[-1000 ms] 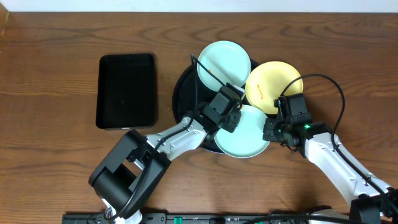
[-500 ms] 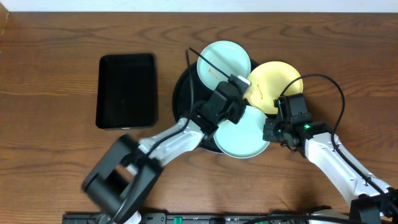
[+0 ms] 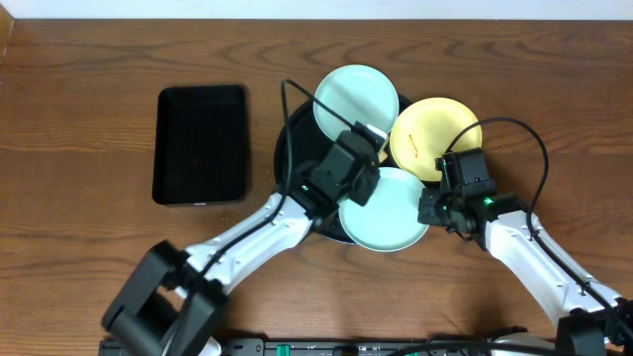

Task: Clean dirty plates on tray and stack at the side
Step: 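Scrub the green plate surface with the sponge in the left gripper, then return the sponge with the left gripper to the black tray, then lift the green plate with the right gripper and carry it right, then set the green plate down on the table and release it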

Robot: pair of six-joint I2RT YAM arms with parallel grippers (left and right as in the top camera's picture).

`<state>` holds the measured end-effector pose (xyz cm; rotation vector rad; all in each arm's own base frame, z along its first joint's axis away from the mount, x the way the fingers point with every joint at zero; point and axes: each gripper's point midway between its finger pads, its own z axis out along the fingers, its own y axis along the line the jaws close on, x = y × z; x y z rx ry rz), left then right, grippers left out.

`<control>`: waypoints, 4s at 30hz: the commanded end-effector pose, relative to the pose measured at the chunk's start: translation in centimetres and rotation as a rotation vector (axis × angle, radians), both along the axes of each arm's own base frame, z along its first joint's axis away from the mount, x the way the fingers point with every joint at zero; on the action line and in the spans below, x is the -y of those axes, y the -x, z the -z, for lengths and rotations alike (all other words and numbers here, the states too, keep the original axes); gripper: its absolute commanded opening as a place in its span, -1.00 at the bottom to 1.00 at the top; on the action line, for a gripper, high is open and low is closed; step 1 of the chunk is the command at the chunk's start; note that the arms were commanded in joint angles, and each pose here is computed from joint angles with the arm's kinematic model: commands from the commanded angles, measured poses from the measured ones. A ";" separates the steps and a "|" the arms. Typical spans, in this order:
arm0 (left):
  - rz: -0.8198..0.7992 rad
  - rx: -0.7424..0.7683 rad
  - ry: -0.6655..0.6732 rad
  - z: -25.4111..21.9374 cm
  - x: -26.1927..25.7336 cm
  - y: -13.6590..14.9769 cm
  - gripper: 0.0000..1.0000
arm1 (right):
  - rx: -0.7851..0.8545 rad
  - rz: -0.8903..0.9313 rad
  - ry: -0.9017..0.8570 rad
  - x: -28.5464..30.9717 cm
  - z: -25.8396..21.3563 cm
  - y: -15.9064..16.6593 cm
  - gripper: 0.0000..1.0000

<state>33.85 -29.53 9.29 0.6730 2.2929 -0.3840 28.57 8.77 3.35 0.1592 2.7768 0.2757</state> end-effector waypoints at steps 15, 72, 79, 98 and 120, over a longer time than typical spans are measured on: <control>0.017 -0.062 -0.060 6.4 1.4 0.8 -0.85 | -0.009 0.001 -0.005 0.0 0.3 0.2 -0.97; -0.585 -0.345 0.591 -4.3 -27.5 -4.8 -0.85 | 0.916 -0.331 1.129 -9.6 -27.3 -5.5 -0.97; -0.576 -0.338 0.582 -4.3 -27.5 -4.8 -0.85 | 0.941 -0.224 1.026 -9.8 -26.7 -5.9 -0.98; -0.554 -0.317 0.566 -4.4 -27.6 -4.9 -0.85 | 0.799 -0.259 0.181 -4.2 -25.2 -8.7 -0.98; -0.573 -0.341 0.554 -3.9 -27.7 -4.5 -0.85 | 0.361 0.435 0.019 27.8 -5.8 -12.6 -0.98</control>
